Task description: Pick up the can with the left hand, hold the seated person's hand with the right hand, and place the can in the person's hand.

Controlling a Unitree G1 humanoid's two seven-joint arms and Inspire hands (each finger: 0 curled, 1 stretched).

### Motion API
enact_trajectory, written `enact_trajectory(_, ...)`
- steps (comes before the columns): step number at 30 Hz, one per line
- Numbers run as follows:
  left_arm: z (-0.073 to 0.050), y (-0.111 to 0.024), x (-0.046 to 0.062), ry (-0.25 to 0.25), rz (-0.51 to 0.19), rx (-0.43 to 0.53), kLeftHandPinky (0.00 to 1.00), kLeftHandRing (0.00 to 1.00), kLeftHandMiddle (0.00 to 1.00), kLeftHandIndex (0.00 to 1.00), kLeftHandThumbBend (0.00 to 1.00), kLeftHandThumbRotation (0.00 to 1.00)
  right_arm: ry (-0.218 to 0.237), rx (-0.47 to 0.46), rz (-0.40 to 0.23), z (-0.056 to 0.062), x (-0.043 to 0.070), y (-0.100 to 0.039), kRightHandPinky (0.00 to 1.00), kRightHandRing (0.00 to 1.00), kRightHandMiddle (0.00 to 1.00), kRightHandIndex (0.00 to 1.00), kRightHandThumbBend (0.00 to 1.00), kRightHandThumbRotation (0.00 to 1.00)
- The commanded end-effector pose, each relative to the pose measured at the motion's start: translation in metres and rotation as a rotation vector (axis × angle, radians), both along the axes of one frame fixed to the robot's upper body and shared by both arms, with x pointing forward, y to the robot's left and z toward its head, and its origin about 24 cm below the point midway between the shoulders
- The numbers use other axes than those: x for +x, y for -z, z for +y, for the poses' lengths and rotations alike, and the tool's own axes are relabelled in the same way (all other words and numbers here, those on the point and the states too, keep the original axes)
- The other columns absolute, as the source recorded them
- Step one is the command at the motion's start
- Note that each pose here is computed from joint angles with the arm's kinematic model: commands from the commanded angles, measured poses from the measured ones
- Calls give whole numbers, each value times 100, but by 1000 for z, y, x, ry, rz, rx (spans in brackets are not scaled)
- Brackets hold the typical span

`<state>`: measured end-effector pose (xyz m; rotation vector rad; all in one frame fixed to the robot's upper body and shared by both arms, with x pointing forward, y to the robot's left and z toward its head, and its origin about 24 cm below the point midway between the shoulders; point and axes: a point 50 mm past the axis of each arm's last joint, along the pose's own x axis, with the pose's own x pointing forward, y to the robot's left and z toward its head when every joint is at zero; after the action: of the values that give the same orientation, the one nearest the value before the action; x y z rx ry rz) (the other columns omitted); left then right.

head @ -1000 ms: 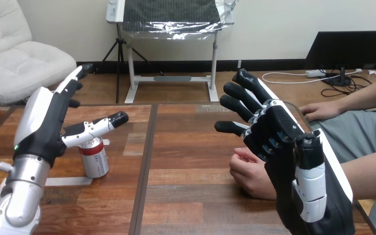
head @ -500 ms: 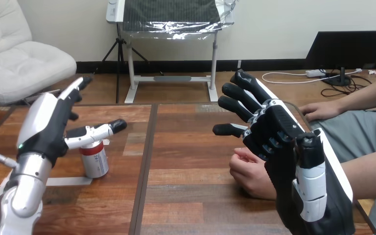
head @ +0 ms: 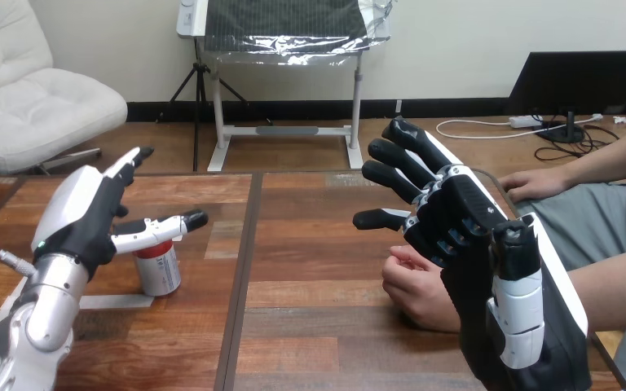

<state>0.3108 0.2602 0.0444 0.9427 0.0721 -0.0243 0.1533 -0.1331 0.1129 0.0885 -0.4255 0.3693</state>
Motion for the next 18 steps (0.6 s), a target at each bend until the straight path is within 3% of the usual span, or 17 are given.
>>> enact_trajectory(1, 1, -27, 22, 6, -57, 50, 72, 91, 94, 95, 86, 62, 4, 19, -76, 0, 4, -13, 69, 87, 88, 90, 72, 100)
enact_trajectory(18, 3, -19, 31, -11, 19, 102, 75, 92, 96, 96, 88, 63, -3, 20, -79, 0, 3, -13, 69, 88, 89, 90, 72, 100)
